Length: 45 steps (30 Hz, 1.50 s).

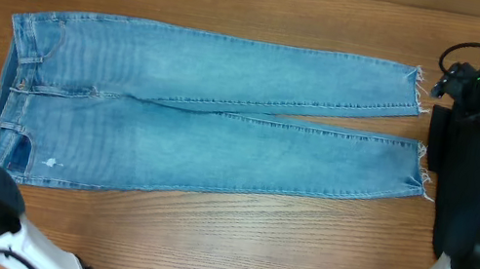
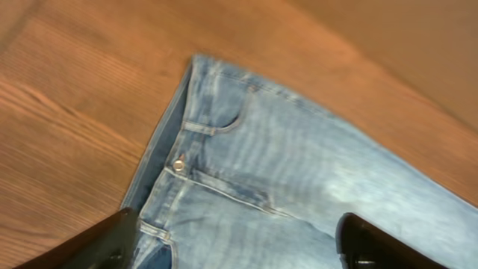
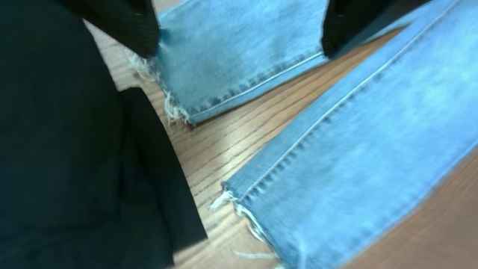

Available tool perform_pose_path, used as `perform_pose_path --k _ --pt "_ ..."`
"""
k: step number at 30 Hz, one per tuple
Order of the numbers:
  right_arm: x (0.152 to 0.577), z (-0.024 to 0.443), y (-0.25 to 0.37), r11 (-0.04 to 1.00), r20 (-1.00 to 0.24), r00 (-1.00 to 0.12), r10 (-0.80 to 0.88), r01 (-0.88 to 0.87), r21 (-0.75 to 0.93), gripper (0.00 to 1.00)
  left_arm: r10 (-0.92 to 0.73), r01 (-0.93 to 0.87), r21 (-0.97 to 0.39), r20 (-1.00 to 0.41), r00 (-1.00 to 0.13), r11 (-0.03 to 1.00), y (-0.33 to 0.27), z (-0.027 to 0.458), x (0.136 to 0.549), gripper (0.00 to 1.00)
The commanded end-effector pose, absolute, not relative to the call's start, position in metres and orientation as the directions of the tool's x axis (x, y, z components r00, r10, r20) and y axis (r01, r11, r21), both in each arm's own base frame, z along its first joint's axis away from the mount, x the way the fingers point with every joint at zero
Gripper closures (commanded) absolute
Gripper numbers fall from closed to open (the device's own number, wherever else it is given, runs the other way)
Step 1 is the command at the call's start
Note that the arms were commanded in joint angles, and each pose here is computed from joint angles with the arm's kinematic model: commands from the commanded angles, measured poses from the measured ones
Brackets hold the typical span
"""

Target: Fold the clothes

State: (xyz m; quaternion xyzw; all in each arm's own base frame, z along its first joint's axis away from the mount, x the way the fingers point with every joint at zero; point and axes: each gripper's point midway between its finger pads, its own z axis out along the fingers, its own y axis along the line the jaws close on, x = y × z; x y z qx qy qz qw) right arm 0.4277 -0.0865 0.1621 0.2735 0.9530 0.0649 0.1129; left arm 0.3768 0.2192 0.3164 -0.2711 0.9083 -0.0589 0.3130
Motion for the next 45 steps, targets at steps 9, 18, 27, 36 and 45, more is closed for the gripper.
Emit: perform_pose_path --k 9,18,27,36,45 --pt "0.375 0.209 -0.077 0.84 -0.138 -0.83 0.54 0.52 0.156 0.18 -0.551 -0.444 -0.326 -0.52 -0.653 0.834 0.172 0.349 0.349 0.0" --pt "0.34 0.205 -0.068 0.83 0.003 -0.835 0.55 0.547 0.109 0.08 -0.551 -0.444 -0.326 -0.52 -0.653 0.835 0.172 0.349 0.349 0.0" --pt "0.323 0.177 -0.056 0.849 0.124 -0.857 0.501 0.514 0.123 0.0 -0.551 -0.445 -0.326 -0.52 -0.653 0.834 0.172 0.349 0.349 0.0" --pt "0.34 0.185 -0.025 0.792 0.147 -0.85 0.505 0.525 0.313 0.0 -0.551 -0.445 -0.326 -0.52 -0.653 0.834 0.172 0.349 0.349 0.0" --pt "0.343 0.185 -0.023 0.798 0.137 -0.858 0.495 0.511 0.32 0.0 -0.551 -0.445 -0.326 -0.52 -0.653 0.834 0.172 0.349 0.349 0.0"
